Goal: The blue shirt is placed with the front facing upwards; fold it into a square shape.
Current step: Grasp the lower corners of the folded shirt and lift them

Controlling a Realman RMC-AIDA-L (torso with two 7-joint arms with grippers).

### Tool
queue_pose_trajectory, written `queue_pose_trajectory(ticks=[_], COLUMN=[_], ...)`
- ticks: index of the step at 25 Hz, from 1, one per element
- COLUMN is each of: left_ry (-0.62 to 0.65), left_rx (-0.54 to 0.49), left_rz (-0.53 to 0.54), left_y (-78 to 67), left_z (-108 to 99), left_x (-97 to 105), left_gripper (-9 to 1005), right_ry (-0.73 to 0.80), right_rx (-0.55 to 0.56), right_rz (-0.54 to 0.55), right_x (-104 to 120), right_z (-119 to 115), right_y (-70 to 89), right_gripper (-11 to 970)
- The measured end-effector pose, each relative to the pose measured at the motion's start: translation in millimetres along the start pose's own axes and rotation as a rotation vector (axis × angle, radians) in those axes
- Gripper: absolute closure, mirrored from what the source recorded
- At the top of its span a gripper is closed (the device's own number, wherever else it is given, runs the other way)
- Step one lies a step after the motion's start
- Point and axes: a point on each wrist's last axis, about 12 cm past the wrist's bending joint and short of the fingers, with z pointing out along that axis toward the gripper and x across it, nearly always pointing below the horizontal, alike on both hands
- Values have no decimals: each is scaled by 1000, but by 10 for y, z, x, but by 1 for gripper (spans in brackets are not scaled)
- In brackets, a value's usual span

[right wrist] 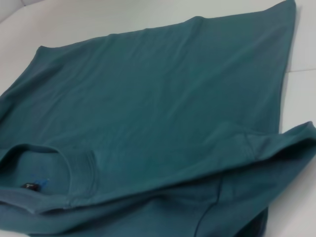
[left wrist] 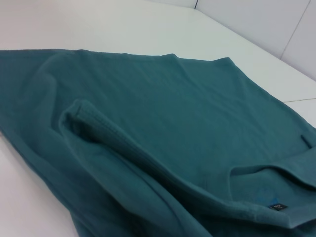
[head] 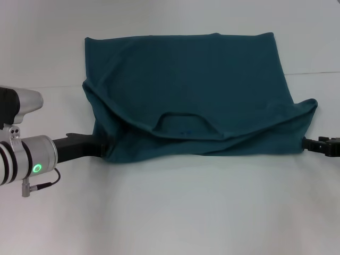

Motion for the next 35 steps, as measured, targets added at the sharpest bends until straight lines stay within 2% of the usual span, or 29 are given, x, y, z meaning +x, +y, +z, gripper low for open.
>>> queue_pose_trajectory(ticks=[8, 11, 17, 28, 31, 35], left_ry=[0, -6, -13, 7, 12, 11], left_rx=[8, 15, 52, 61, 57, 61], left_rz=[-1, -1, -11, -22, -26, -28], left_y=[-4, -5, -25, 17, 21, 15], left_z=[-11, -28, -86, -171, -175, -182], left_x=[1, -8, -35, -50, -33, -39], left_gripper=[996, 996, 997, 997, 997, 997], right_ry=[41, 44, 38, -4, 2, 13], right_rx=[2, 1, -1, -85, -87, -66], right_rz=[-17, -21, -11, -7, -9, -69], right_x=[17, 18, 49, -7, 35, 126], right_z=[125, 131, 70, -311, -354, -448], right_y=[43, 50, 24, -4, -18, -65], right_gripper=[539, 687, 916, 960, 959, 957])
